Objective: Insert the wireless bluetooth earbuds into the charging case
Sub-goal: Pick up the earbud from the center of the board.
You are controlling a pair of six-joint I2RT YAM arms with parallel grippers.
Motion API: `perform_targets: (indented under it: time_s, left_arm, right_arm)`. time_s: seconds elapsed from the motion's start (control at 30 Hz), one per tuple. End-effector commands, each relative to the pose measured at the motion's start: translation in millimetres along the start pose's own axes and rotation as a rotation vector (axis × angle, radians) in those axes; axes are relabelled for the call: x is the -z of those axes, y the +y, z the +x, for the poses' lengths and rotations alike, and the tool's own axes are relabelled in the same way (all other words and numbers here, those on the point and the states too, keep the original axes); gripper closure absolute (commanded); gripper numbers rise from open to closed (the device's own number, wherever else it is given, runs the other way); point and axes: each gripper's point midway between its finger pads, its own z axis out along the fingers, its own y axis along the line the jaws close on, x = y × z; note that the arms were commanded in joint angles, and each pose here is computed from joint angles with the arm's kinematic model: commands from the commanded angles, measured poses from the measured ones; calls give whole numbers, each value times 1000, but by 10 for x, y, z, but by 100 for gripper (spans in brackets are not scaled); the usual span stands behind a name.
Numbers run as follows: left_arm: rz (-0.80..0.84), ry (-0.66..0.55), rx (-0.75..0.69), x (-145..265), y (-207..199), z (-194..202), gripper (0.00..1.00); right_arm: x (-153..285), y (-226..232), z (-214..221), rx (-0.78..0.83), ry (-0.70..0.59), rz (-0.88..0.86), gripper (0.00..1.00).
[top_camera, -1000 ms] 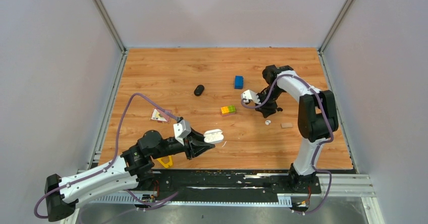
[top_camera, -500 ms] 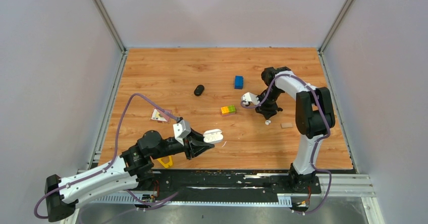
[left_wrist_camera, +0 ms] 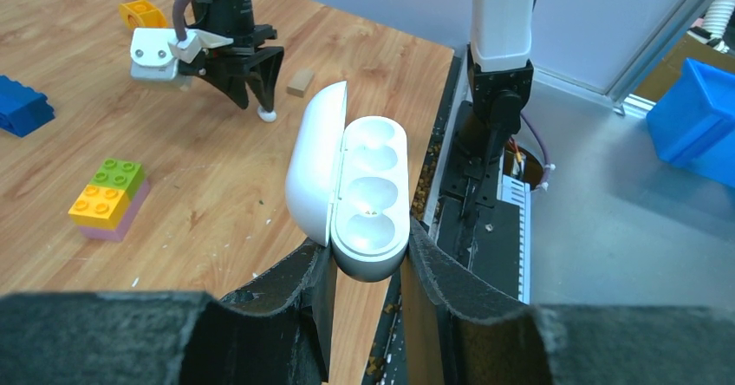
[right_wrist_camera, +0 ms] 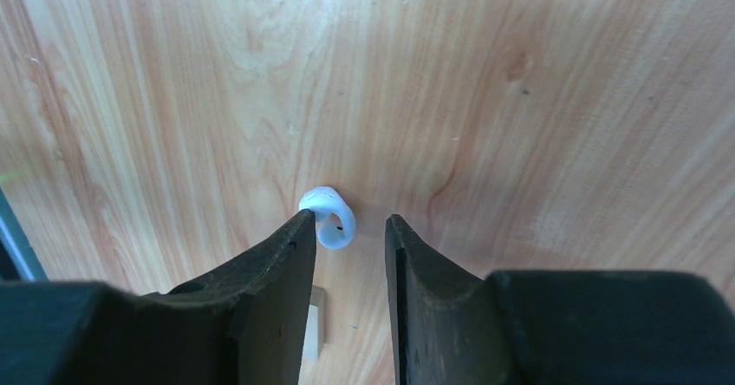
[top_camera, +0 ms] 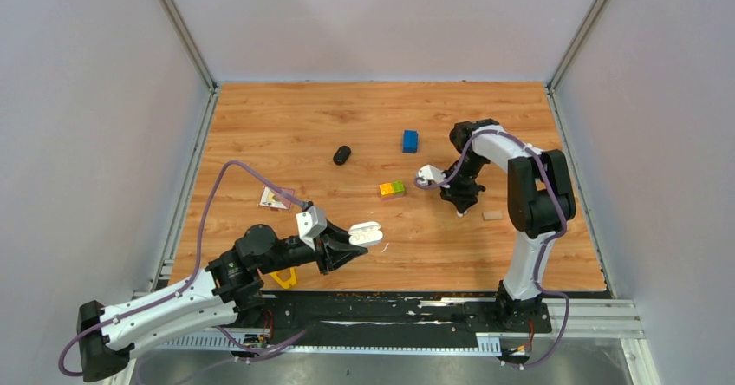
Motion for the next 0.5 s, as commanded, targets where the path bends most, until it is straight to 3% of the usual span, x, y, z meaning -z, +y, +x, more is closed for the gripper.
perform_targets:
  time_s: [0.0,0.2,0.47]
  left_arm:
    - [13,-43,-20,-13,-48,-195,100]
    - [14,-45,-18,-6,-55,-199,100]
    - [13,-41,-16,-10,-50,-185,100]
  right_arm:
    - [25,109,-2,7,-9,-8,64]
    - [53,176,-4,-2,-9,-12,65]
    - [144,187,-8,-45,-7,-7,74]
